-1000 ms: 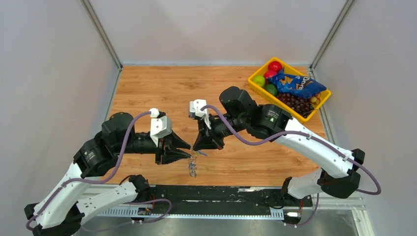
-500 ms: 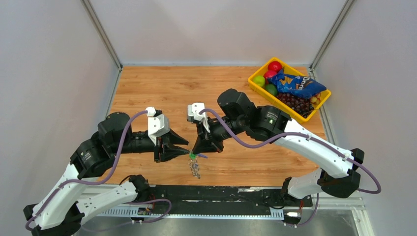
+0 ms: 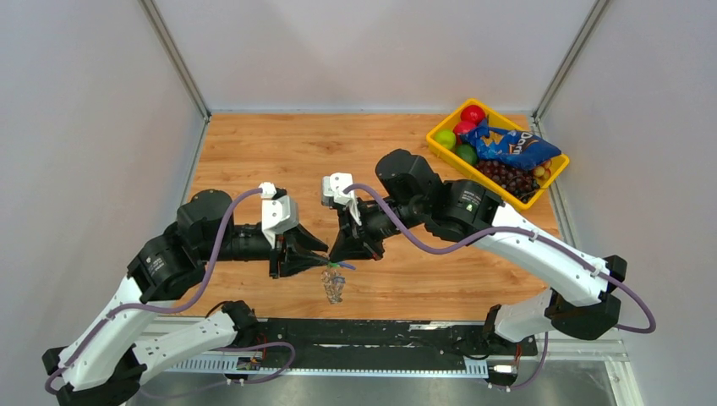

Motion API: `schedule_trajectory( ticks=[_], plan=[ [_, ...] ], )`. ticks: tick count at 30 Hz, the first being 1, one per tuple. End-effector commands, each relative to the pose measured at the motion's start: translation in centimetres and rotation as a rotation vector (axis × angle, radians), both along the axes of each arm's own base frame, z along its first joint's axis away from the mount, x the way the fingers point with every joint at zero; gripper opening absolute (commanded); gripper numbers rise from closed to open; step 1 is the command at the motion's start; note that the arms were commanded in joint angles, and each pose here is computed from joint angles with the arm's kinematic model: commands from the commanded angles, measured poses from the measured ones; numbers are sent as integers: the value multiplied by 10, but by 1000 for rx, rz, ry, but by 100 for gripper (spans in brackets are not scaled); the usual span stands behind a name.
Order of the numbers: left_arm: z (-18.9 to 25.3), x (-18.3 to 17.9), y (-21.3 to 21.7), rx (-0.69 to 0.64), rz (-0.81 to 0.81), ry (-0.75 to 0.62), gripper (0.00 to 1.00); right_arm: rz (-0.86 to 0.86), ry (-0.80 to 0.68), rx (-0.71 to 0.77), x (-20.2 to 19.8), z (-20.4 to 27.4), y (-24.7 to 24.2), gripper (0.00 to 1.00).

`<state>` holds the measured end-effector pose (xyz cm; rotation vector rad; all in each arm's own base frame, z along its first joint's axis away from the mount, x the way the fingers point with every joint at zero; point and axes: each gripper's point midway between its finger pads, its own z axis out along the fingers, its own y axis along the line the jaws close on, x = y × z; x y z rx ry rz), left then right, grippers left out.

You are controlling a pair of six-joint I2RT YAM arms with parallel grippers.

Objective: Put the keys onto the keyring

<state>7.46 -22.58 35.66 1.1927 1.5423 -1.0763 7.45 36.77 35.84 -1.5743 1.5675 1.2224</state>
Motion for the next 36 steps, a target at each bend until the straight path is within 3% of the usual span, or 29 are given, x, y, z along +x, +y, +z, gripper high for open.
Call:
schedule_trajectory(
  ticks=[1,5,11,16,20,26,29,31,36],
  plan=[
    [5,-1,-3,-18,-25,-22,40,-1,-24,70,0,25,6,0],
    [6,-1,-2,-19,-21,-26,35,0,-24,69,-2,25,7,0],
    [4,-2,-2,-12,-25,-20,13,-1,-29,72,-2,27,8,0],
    [3,-3,-3,-8,-31,-13,2,-13,-40,73,0,27,7,0],
    [3,-5,-4,-5,-45,-5,2,-28,-56,81,3,31,5,0],
    [0,-6,-5,2,-56,4,20,-36,-62,88,3,34,4,0],
    [0,-5,-5,5,-52,7,21,-40,-66,93,3,36,3,0],
    [-1,-4,-5,7,-48,8,19,-41,-67,95,3,36,3,0],
    [-1,-4,-5,10,-45,8,1,-45,-67,95,3,36,2,0]
  ],
)
